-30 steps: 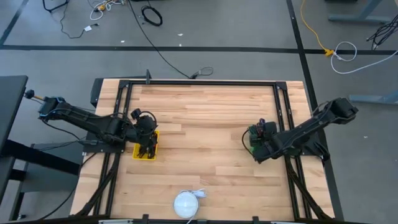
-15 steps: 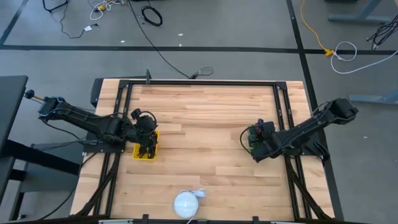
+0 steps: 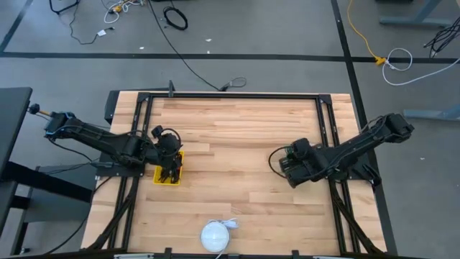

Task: Pick & Place USB Port
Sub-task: Return to Home Position

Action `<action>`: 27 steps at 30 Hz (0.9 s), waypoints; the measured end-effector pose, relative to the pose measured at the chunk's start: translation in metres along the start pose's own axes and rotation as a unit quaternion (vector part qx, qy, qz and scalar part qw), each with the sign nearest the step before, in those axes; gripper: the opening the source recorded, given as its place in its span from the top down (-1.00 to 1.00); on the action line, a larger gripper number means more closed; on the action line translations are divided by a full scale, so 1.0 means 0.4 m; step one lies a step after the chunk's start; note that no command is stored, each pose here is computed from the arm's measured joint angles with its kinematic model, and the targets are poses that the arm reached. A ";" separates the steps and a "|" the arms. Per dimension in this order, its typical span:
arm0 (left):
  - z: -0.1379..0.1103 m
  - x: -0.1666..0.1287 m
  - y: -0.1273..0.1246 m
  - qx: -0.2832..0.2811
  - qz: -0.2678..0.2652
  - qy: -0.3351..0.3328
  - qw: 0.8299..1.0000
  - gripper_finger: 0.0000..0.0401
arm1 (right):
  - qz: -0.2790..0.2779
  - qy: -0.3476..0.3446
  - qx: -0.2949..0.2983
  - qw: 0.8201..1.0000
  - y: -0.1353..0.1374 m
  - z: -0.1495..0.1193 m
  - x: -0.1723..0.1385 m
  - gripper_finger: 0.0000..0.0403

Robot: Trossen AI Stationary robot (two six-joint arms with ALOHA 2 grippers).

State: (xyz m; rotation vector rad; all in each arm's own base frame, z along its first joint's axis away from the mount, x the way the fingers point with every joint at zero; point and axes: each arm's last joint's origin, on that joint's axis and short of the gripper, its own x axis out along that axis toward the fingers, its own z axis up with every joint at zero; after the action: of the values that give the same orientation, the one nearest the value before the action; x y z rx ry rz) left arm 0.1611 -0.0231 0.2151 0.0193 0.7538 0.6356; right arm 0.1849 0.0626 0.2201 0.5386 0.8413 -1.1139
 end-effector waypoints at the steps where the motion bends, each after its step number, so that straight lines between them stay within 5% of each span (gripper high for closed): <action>1: 0.001 0.000 0.000 -0.001 -0.001 -0.001 1.000 0.49 | 0.007 -0.010 -0.008 1.000 0.006 0.007 -0.009 0.08; 8: 0.022 -0.001 -0.006 -0.028 0.009 -0.046 0.998 0.49 | 0.087 -0.095 -0.052 0.990 0.064 0.072 -0.087 -0.02; 15: 0.055 -0.006 -0.016 -0.062 0.007 -0.107 0.992 0.49 | 0.161 -0.245 -0.137 0.946 0.146 0.137 -0.157 -0.01; 19: 0.089 -0.015 -0.024 -0.054 -0.002 -0.161 0.985 0.49 | 0.211 -0.304 -0.185 0.911 0.193 0.179 -0.177 -0.01; 24: 0.189 -0.061 -0.024 0.003 -0.058 -0.277 0.959 0.49 | 0.322 -0.379 -0.218 0.840 0.227 0.274 -0.194 -0.01; 27: 0.248 -0.087 0.005 0.004 -0.048 -0.307 0.951 0.49 | 0.340 -0.422 -0.218 0.811 0.222 0.335 -0.185 -0.01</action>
State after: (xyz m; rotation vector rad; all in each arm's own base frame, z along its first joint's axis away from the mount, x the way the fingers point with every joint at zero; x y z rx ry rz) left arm 0.2047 -0.0202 0.3106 0.1792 0.1525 0.4937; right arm 0.2949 0.0361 0.3563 -0.0908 0.0563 -0.3654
